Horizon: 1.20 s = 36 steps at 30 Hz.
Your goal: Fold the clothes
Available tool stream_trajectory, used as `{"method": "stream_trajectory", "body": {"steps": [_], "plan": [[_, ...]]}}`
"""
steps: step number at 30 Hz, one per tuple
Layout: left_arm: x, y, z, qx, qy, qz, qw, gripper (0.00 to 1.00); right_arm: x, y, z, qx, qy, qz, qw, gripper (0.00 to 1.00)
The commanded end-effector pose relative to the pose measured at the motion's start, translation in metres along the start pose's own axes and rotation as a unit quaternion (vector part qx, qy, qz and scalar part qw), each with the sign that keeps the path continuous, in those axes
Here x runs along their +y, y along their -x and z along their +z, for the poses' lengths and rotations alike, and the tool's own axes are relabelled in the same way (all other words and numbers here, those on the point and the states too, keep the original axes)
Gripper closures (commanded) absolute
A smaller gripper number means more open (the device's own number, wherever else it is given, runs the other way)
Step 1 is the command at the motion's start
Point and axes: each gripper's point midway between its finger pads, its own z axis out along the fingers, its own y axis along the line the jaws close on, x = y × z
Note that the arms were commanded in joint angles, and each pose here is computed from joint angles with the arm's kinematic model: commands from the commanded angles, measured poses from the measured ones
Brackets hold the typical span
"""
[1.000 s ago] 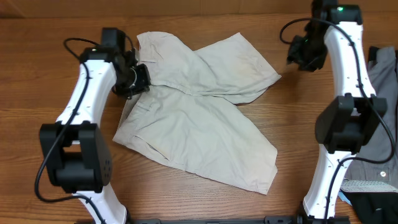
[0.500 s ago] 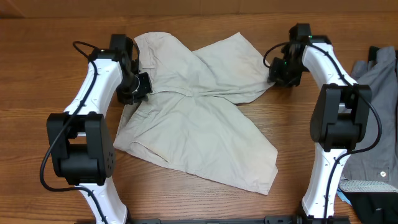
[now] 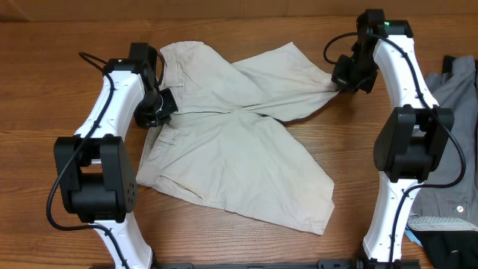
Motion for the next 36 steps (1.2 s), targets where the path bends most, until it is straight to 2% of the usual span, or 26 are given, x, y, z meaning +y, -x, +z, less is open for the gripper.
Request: {"method": "stream_trajectory", "body": {"steps": [1,3,6,11,17,23,26,27,31,33,36], "plan": [[0.022,-0.002,-0.001,0.005,0.042,-0.046,0.998,0.96,-0.03,0.004,-0.002,-0.011,-0.057,0.023,0.998,0.93],[0.034,-0.005,-0.002,0.008,0.067,-0.074,0.995,0.96,-0.034,-0.001,0.003,-0.001,-0.065,0.026,0.998,0.92],[0.042,-0.002,-0.003,0.0,0.083,-0.088,0.993,0.96,-0.036,-0.006,0.008,0.009,-0.069,0.027,0.997,0.84],[0.046,0.014,-0.003,-0.039,0.097,-0.103,0.989,0.96,-0.043,-0.008,0.005,0.011,-0.088,0.023,0.996,0.83],[0.048,0.028,-0.004,-0.071,0.103,-0.111,0.986,0.96,-0.054,-0.035,-0.025,0.053,-0.105,0.028,0.993,0.82],[0.051,0.026,-0.004,-0.066,0.112,-0.091,0.987,0.82,-0.038,-0.039,-0.045,0.043,-0.059,0.029,0.997,0.81],[0.061,0.022,-0.006,-0.056,0.133,-0.078,0.986,0.6,-0.035,-0.043,-0.051,0.044,-0.05,0.03,0.997,0.81],[0.067,0.02,-0.008,-0.051,0.141,-0.082,0.985,0.57,-0.035,-0.044,-0.053,0.043,-0.05,0.03,0.997,0.81],[0.09,0.015,-0.025,-0.031,0.147,-0.11,0.982,0.53,-0.039,-0.048,-0.069,0.037,-0.047,0.04,0.997,0.81],[0.093,0.014,-0.037,-0.025,0.122,-0.12,0.985,0.52,-0.042,-0.047,-0.079,0.024,-0.04,0.054,0.997,0.81],[0.082,0.013,-0.058,-0.027,0.058,-0.096,0.993,0.51,-0.049,-0.044,-0.097,0.0,-0.028,0.07,0.997,0.81]]}}
